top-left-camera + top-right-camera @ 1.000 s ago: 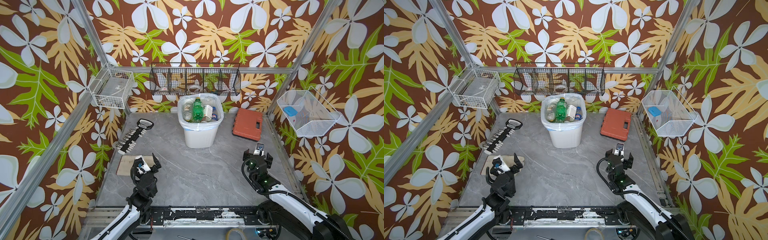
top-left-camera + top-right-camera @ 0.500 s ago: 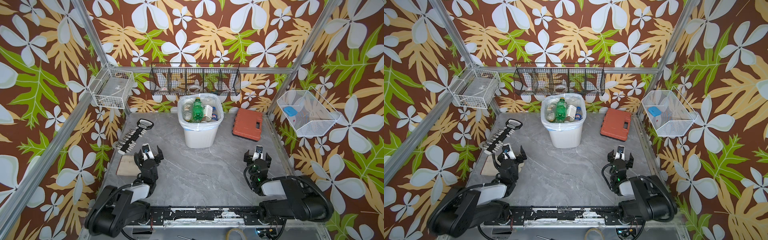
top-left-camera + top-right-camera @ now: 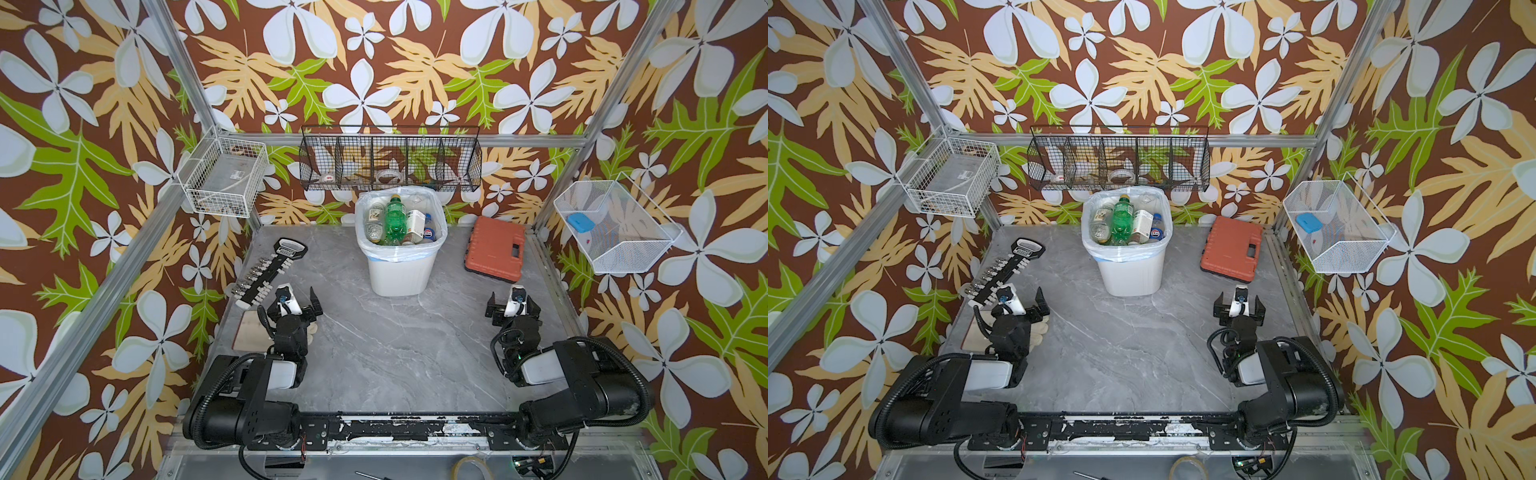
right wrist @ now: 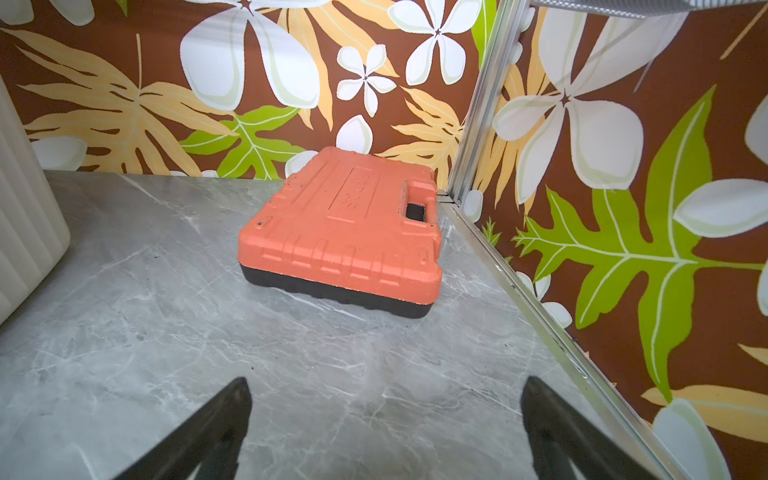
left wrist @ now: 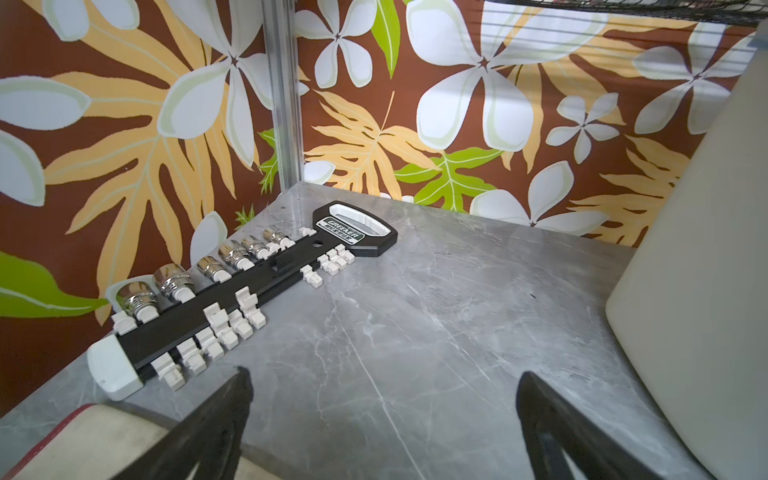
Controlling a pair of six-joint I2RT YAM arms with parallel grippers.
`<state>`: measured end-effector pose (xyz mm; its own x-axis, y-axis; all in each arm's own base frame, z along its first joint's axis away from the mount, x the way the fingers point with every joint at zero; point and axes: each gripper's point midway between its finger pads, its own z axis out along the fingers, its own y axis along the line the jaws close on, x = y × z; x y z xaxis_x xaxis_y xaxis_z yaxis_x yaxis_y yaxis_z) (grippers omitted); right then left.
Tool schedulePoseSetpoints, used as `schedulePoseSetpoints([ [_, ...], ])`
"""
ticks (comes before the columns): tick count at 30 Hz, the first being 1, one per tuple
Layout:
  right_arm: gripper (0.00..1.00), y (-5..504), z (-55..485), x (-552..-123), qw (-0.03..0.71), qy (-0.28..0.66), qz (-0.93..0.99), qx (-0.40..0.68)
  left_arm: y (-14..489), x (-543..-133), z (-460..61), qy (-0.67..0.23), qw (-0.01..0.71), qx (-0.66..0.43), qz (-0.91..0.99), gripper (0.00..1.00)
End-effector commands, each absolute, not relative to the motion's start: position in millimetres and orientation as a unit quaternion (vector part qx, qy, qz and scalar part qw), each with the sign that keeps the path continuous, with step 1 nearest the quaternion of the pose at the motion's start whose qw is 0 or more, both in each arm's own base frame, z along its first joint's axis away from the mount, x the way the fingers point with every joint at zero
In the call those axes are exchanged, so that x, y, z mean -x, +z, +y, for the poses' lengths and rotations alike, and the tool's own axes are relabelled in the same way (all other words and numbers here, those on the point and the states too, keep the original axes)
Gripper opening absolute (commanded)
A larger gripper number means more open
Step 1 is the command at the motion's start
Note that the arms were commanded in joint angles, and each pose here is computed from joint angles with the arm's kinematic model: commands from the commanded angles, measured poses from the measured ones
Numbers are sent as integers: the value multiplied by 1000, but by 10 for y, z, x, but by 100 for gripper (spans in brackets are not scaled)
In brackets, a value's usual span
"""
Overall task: Throw the plastic bottles in the bin
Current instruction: Reset both arms
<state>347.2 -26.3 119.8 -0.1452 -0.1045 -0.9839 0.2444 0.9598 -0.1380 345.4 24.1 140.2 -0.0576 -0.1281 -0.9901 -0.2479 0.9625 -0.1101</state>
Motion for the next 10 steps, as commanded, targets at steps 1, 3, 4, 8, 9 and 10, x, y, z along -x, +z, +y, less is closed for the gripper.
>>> schedulePoseSetpoints([
  [1, 100, 1302, -283, -3492, 666, -135, 731, -59, 1515, -3493, 172, 31, 690, 110, 715, 100],
  [3, 100, 1306, -292, -3500, 666, -136, 731, -62, 1500, -3517, 134, 28, 687, 99, 719, 100],
  [4, 100, 1302, -293, -3496, 665, -136, 731, -62, 1507, -3514, 133, 27, 688, 100, 718, 100],
  [8, 100, 1298, -294, -3496, 665, -136, 732, -62, 1499, -3520, 142, 27, 686, 103, 720, 100],
  [9, 100, 1301, -292, -3496, 665, -136, 731, -62, 1507, -3516, 144, 27, 688, 102, 718, 100],
  [10, 99, 1304, -303, -3488, 666, -138, 731, -64, 1520, -3494, 149, 29, 691, 103, 715, 100],
])
